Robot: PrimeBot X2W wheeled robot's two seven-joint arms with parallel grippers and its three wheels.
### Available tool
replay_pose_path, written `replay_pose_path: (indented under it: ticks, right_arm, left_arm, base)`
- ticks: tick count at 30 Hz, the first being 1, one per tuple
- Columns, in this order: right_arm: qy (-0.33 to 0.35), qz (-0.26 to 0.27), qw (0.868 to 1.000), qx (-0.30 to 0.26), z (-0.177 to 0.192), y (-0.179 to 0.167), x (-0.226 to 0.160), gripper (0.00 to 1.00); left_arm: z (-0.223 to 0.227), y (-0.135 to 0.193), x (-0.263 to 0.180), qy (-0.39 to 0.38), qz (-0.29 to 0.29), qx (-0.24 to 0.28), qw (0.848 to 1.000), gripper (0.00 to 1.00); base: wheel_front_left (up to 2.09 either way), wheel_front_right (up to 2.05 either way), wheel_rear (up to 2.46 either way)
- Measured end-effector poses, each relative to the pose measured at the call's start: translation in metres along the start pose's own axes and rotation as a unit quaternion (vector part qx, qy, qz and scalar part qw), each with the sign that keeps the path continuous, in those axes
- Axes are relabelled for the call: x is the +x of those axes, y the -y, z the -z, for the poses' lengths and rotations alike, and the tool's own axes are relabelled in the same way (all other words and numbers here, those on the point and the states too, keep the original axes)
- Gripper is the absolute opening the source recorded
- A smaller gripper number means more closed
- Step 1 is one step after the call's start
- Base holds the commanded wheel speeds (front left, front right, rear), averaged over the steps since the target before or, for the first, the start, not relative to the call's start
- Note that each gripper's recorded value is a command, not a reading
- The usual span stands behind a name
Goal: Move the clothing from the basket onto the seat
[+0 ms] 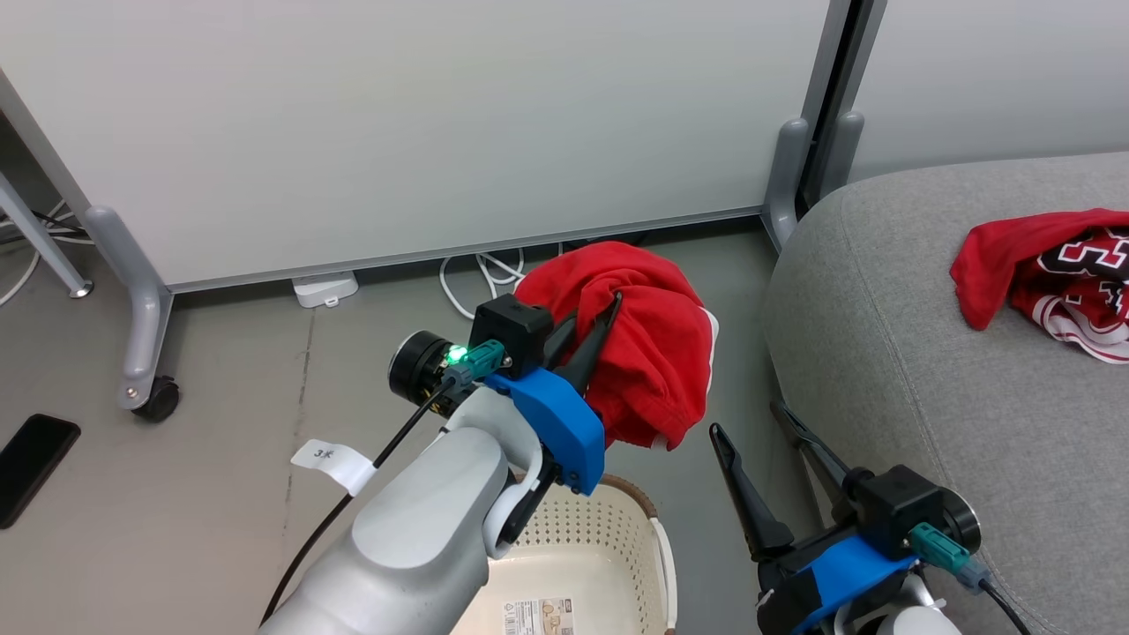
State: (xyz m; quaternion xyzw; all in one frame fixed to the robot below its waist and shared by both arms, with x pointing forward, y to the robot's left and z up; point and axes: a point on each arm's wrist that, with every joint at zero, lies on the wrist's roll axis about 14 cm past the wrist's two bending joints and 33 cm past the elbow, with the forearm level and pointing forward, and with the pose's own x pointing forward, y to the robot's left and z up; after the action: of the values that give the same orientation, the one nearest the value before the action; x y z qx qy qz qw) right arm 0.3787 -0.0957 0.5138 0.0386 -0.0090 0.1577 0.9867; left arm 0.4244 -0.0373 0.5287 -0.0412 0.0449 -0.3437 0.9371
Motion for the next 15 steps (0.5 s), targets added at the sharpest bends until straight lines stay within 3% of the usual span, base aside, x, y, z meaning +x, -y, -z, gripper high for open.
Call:
replay_pose_path:
  ticks: [15]
  right_arm:
    - [-0.038, -0.036, 0.998, -0.016, 0.021, -0.018, 0.012, 1.0]
  left_arm:
    - [-0.001, 0.005, 0.004, -0.001, 0.006, -0.001, 1.0, 0.0]
  base:
    - [0.0, 0.0, 0.0]
